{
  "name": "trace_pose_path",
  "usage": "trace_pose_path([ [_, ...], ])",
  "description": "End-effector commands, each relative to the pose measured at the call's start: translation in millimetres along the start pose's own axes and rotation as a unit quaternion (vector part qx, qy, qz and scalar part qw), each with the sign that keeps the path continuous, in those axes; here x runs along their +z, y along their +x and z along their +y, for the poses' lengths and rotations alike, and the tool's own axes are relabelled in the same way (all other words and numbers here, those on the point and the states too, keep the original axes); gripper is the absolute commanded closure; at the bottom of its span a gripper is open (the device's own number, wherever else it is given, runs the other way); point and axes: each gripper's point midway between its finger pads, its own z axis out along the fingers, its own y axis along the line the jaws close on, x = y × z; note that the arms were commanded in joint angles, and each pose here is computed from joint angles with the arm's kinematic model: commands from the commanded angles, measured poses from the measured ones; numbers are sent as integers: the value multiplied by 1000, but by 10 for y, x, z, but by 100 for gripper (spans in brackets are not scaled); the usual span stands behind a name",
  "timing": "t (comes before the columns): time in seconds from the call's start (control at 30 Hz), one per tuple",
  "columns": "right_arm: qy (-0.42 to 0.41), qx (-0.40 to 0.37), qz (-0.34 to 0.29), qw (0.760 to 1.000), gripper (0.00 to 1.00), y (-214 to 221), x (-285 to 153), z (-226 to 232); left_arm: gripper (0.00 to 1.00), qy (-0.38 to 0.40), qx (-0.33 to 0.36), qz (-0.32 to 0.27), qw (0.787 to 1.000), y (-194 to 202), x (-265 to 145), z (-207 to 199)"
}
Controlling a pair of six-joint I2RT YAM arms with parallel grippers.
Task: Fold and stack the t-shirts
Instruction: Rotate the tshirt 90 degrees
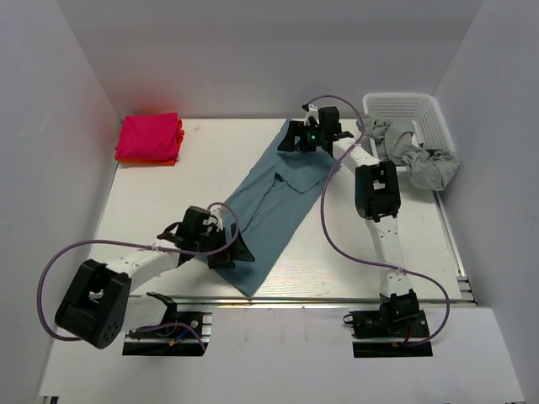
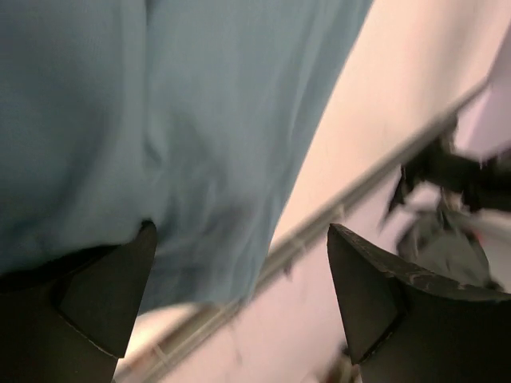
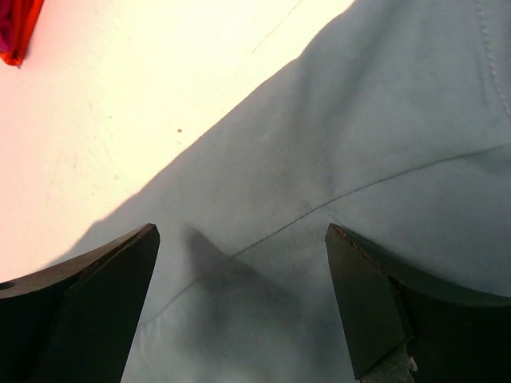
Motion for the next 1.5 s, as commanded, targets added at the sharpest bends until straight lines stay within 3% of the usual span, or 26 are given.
trace_pose_path([
  [0.0, -31, 7, -16, 999, 9, -96, 41, 144, 0, -107, -119, 207, 965, 1275, -329, 450],
  [0.1, -11, 2, -29, 1000, 9, -203, -1, 80, 0, -44, -100, 206, 972, 1251, -393, 153],
  [0.27, 15, -19, -18, 1000, 9, -256, -147, 222, 0, 119, 67, 142, 980, 810, -618, -664],
  [0.37, 36, -44, -20, 998, 9, -301, -303, 358, 0, 78, 154, 58, 983, 311, -693, -827],
  [0.47, 68, -69, -35, 995, 9, -501, -546, 519, 0, 29, 183, 15, 983, -6, -678, -818],
  [0.6, 136, -50, -7, 989, 9, -423, -793, 615, 0, -11, 191, -50, 980, -369, -623, -813],
  [0.63, 154, -29, 23, 987, 9, -149, -796, 561, 0, -17, 187, -75, 979, -478, -650, -813],
  [0.67, 175, -22, 11, 984, 9, -229, -972, 716, 0, -35, 177, -122, 976, -668, -711, -801],
  [0.77, 205, -2, 45, 978, 9, 223, -1059, 820, 0, -81, 170, -177, 966, -871, -804, -693],
  [0.8, 203, -12, 42, 978, 9, 249, -1093, 1043, 0, -90, 169, -183, 964, -896, -813, -669],
  [0.9, 249, 25, 99, 963, 9, 865, -1160, 1114, 0, -132, 130, -197, 963, -924, -851, -507],
  [1.03, 249, 26, 129, 960, 9, 1239, -1170, 1283, 0, -157, 104, -181, 965, -784, -746, -269],
  [1.27, 250, 53, 170, 952, 9, 1626, -998, 1054, 0, -180, 93, -167, 965, -737, -683, -137],
  [1.33, 276, 66, 192, 939, 9, 1751, -1006, 806, 0, -177, 94, -171, 965, -761, -696, -168],
  [1.47, 297, 95, 184, 932, 9, 1605, -1061, 406, 0, -175, 96, -182, 963, -814, -700, -190],
])
